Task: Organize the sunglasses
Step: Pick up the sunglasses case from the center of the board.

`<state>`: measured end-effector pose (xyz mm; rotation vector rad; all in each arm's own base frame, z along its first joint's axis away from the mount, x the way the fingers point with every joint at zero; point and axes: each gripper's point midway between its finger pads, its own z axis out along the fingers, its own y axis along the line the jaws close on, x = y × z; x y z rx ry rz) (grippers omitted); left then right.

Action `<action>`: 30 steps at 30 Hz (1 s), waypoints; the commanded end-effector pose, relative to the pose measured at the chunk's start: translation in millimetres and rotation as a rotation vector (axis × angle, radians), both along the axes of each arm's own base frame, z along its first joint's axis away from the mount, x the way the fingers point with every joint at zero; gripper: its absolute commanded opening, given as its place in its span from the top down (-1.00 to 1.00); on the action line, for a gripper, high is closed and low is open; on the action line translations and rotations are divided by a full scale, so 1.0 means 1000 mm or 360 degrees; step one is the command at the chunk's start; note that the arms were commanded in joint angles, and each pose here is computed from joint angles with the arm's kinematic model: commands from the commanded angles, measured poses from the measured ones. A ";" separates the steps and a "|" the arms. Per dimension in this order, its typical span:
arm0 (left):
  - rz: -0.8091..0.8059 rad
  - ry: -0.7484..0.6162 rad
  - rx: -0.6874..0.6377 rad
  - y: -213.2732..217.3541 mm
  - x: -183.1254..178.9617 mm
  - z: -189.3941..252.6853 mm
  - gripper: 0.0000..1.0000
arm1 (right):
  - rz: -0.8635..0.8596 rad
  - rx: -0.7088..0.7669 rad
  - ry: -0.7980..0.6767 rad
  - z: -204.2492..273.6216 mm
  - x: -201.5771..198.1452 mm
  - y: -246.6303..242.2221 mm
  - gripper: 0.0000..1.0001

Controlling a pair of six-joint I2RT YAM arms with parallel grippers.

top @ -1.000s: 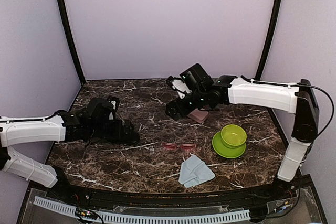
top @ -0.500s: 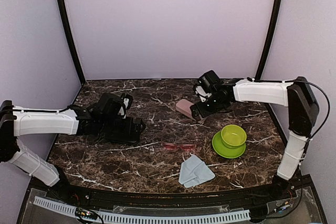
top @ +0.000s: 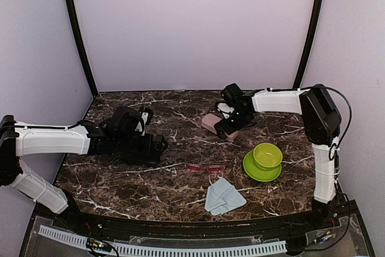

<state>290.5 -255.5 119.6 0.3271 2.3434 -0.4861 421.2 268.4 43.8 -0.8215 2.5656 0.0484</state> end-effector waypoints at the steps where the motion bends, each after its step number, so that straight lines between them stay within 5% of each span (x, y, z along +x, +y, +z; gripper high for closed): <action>1: -0.0013 -0.0030 -0.0024 0.000 0.000 0.006 -0.98 | 0.0103 0.0094 0.0068 -0.007 0.008 0.007 -0.97; 8: -0.0007 -0.0029 -0.0033 0.001 0.000 0.006 -0.98 | 0.0158 0.0115 0.0064 -0.007 0.016 0.007 -0.79; 17: -0.0030 -0.0034 -0.0104 -0.005 -0.002 0.010 -0.98 | 0.0146 0.0164 -0.0043 0.023 0.022 0.009 -0.12; 30: -0.0241 -0.0187 -0.0544 -0.050 0.007 0.054 -0.87 | 0.0255 0.0909 -0.0177 0.167 -0.040 0.046 0.30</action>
